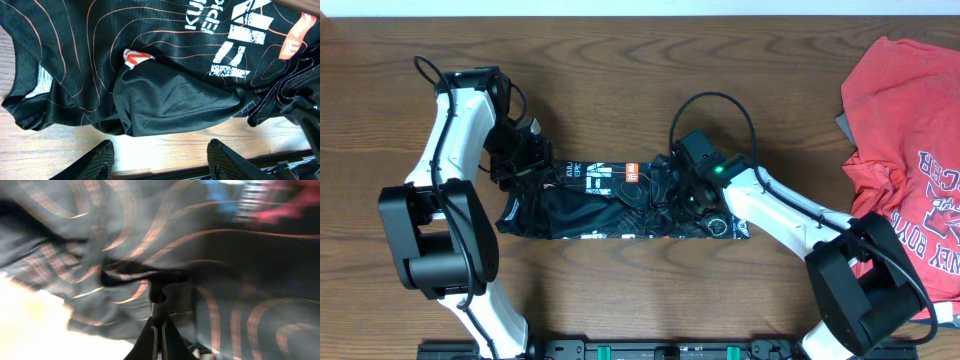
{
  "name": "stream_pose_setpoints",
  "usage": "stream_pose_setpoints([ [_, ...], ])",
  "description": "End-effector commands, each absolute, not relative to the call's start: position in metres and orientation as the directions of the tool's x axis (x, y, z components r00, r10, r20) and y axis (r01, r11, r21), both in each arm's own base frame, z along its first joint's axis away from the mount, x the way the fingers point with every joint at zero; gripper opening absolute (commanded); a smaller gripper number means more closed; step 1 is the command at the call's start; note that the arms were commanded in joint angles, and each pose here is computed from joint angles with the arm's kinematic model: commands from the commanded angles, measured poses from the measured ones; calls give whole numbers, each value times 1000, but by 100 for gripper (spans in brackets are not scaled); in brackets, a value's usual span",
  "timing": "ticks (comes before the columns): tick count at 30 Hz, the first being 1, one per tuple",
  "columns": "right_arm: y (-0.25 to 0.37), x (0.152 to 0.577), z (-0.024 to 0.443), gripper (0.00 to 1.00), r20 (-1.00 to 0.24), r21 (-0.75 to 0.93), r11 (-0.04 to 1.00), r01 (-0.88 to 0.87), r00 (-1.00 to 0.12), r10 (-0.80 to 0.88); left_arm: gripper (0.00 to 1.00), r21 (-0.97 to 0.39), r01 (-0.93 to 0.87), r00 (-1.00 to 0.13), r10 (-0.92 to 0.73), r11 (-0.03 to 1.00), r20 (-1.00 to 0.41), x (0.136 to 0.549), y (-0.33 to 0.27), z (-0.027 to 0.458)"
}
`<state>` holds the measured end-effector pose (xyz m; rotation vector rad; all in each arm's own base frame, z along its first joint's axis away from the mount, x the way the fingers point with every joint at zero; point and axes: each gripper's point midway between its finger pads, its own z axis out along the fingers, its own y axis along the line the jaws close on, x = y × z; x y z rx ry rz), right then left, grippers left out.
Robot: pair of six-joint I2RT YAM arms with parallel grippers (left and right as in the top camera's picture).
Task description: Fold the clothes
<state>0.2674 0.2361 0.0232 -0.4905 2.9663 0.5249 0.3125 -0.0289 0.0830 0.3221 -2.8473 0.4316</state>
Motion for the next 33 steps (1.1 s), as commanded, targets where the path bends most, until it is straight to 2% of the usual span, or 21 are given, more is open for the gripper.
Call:
stream_pose_setpoints([
  [1,270,236,37,8,-164,523,698,-490,-861,-481,62,-255,-252,-945,-180,934,274,311,-28,83],
  [3,277,230,42,17,-179,566,647,-511,-842,-508,62,-255,-251,-945,-180,934,273,312,-28,83],
  [4,279,228,44,27,-185,578,630,-518,-835,-518,61,-256,-251,-945,-180,934,272,312,-28,83],
  [5,280,227,44,48,-185,577,629,-520,-834,-519,61,-256,-251,-946,-180,934,271,312,-28,83],
  [6,280,227,44,57,-186,577,629,-521,-833,-520,62,-256,-251,-946,-180,934,271,312,-28,83],
  [10,279,231,43,61,-194,563,637,-526,-834,-517,62,-256,-251,-945,-180,934,272,312,-28,83],
  [14,271,245,44,62,-209,505,689,-520,-848,-487,62,-256,-251,-945,-180,934,272,312,-28,83],
  [19,263,272,74,63,-305,426,735,-527,-849,-432,62,-255,-250,-946,-179,934,271,312,-28,83],
  [23,240,295,101,64,-378,347,820,-455,-868,-322,62,-241,-246,-947,-180,939,265,313,-25,82],
  [24,231,299,107,64,-387,326,846,-423,-875,-289,73,-226,-241,-949,-181,944,259,313,-22,81],
  [28,191,307,111,69,-370,235,931,-280,-911,-181,79,-147,-219,-958,-184,965,221,318,-7,76],
  [33,160,301,99,71,-290,186,963,-194,-948,-135,87,-83,-200,-968,-184,976,168,328,6,72],
])
